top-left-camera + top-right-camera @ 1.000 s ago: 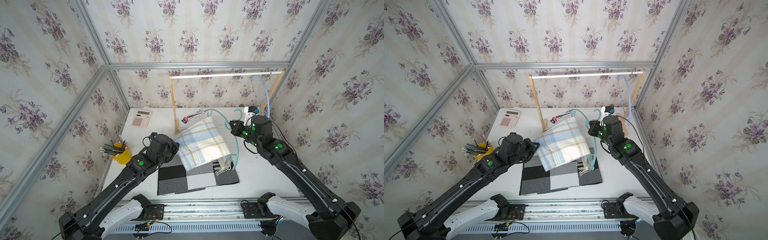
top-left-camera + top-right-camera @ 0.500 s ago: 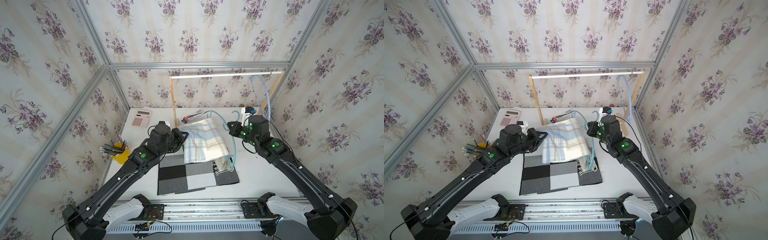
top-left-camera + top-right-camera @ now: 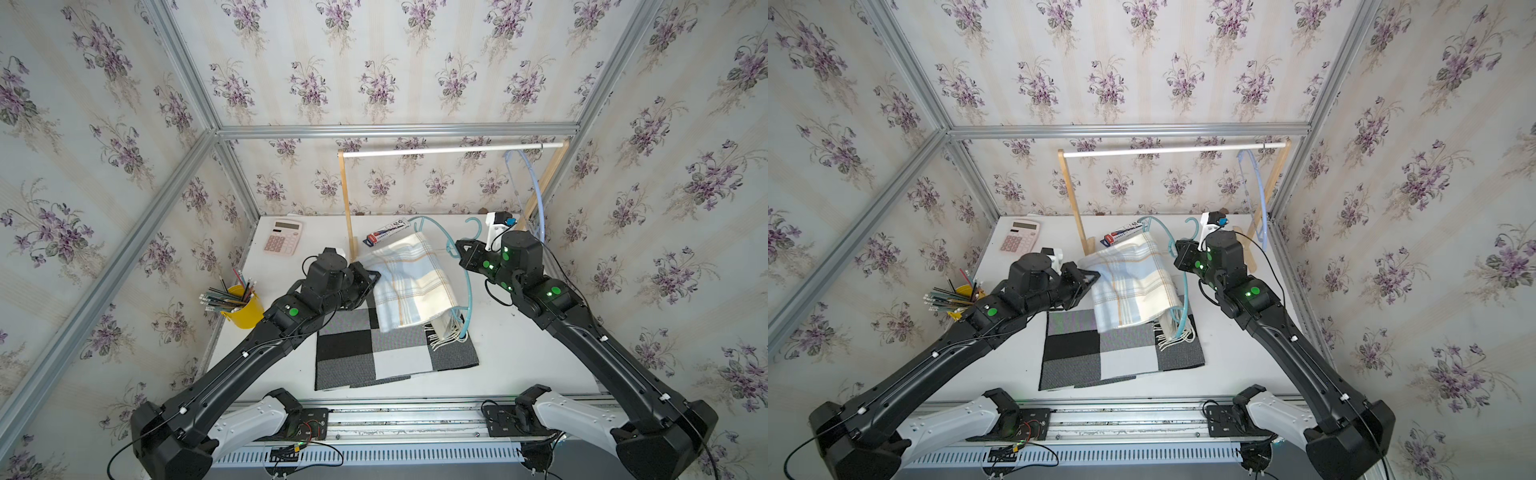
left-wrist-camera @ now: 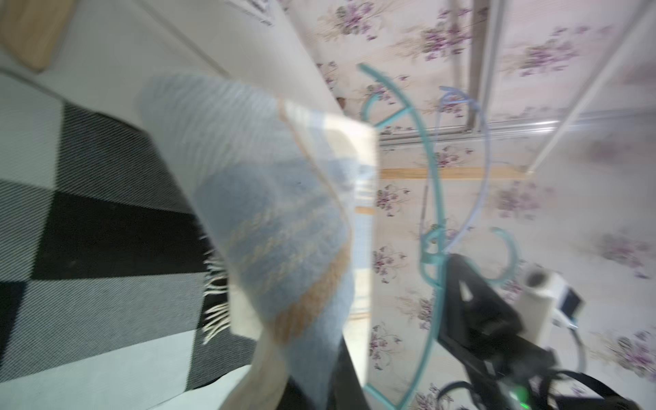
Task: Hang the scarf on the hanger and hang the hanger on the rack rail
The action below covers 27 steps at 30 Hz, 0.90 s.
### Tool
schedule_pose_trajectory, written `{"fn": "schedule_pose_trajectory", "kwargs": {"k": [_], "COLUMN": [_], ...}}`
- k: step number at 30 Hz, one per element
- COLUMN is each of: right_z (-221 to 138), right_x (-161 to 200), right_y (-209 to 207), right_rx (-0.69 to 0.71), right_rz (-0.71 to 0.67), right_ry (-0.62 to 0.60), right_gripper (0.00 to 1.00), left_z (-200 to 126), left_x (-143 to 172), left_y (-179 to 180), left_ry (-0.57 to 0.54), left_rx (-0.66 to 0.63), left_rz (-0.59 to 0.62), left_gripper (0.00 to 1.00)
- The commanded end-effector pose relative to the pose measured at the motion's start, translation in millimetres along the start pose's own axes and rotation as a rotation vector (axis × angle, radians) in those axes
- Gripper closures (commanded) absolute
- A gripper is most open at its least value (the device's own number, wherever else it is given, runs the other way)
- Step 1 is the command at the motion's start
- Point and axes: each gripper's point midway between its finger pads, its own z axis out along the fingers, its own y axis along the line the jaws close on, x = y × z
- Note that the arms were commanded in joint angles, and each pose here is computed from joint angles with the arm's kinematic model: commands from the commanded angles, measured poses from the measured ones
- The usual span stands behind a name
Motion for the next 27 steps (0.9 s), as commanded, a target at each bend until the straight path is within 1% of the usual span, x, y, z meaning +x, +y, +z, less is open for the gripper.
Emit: {"fn": "schedule_pose_trajectory", "kwargs": {"k": [1, 4, 7, 9, 12, 15, 19, 20, 22, 24, 26, 27], "right_z": [-5, -5, -5, -8, -12, -14, -13, -13, -12, -13, -13, -14], "right_x": [-25, -26, -23, -22, -24, -28, -30, -30, -30, -30, -30, -30], "right_y": [18, 19, 16, 15, 14, 15, 18, 18, 19, 19, 19, 19], "right_rx": [-0.054, -0.048, -0.033, -0.021, -0.006, -0.002, -0.012, -0.014, -0.016, -0.014, -0.012, -0.01], "right_rz": [0.0, -0.005, -0.019, -0.034, -0.051, -0.062, -0.07, -0.072, -0.078, -0.087, -0.097, -0.105], "right_ry": [-0.083, -0.071, -0.055, -0.045, -0.047, -0.056, -0.062, -0.063, -0.062, -0.059, -0.054, -0.051], "right_gripper": [1.0, 1.0, 1.0, 1.0, 1.0, 1.0, 1.0, 1.0, 1.0, 1.0, 1.0, 1.0], "left_z": [14, 25, 26, 28, 36, 51, 68, 71, 73, 68, 59, 53], "left_x": [4, 9, 5, 3, 5, 15, 29, 31, 34, 32, 28, 26], "left_y": [20, 24, 23, 33, 50, 64, 73, 72, 69, 66, 60, 58], "left_ry": [0.016, 0.047, 0.033, 0.016, 0.027, 0.085, 0.167, 0.181, 0.203, 0.197, 0.179, 0.168], "left_rx": [-0.016, -0.029, -0.043, -0.089, -0.138, -0.168, -0.181, -0.174, -0.165, -0.178, -0.178, -0.181], "left_rz": [-0.049, -0.04, -0.02, -0.02, -0.026, -0.045, -0.06, -0.055, -0.038, -0.003, 0.039, 0.053], "left_gripper": [1.0, 0.99, 1.0, 1.0, 1.0, 1.0, 1.0, 0.96, 0.72, 0.49, 0.32, 0.26]}}
